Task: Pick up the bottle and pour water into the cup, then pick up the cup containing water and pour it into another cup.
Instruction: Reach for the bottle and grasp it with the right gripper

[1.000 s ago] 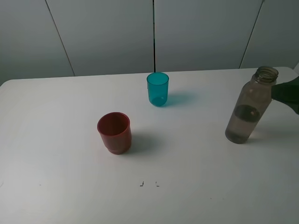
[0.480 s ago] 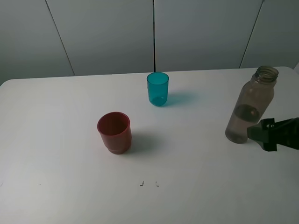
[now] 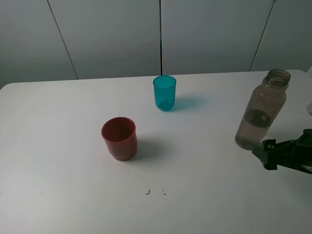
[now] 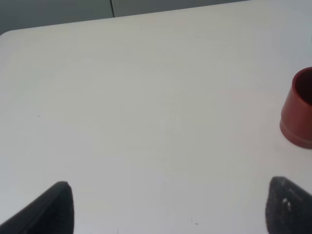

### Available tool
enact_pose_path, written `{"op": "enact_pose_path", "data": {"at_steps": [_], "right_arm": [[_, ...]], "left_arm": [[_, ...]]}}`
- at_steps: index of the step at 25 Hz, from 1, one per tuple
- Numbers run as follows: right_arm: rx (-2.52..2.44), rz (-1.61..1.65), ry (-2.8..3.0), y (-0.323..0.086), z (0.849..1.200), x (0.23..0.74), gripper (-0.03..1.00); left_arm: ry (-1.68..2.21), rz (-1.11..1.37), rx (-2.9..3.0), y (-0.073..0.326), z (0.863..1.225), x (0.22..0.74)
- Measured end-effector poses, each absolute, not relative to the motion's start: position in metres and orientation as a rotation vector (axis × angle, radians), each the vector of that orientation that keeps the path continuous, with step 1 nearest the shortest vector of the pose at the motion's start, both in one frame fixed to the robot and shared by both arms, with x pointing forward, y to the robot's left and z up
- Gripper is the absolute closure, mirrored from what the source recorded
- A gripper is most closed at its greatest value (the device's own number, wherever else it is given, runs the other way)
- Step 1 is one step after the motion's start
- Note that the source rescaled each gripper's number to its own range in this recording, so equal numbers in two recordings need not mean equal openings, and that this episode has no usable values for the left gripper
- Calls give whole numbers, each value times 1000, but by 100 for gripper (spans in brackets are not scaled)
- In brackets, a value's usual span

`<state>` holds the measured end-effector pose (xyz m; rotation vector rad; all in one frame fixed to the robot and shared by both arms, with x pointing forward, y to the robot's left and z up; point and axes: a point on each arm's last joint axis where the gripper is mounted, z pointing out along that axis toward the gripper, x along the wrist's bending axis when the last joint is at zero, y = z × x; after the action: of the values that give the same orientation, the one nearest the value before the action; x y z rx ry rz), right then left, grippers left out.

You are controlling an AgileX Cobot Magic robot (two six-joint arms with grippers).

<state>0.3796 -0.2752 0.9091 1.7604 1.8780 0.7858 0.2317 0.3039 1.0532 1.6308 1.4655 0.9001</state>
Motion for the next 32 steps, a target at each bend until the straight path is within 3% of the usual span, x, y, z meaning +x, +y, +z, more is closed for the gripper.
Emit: {"op": "enact_pose_path", "data": {"at_steps": [32], "right_arm": [[1505,961,1772,-270,883,408,-3]], "left_arm": [[1466,900,1631,304,1053,232]]}}
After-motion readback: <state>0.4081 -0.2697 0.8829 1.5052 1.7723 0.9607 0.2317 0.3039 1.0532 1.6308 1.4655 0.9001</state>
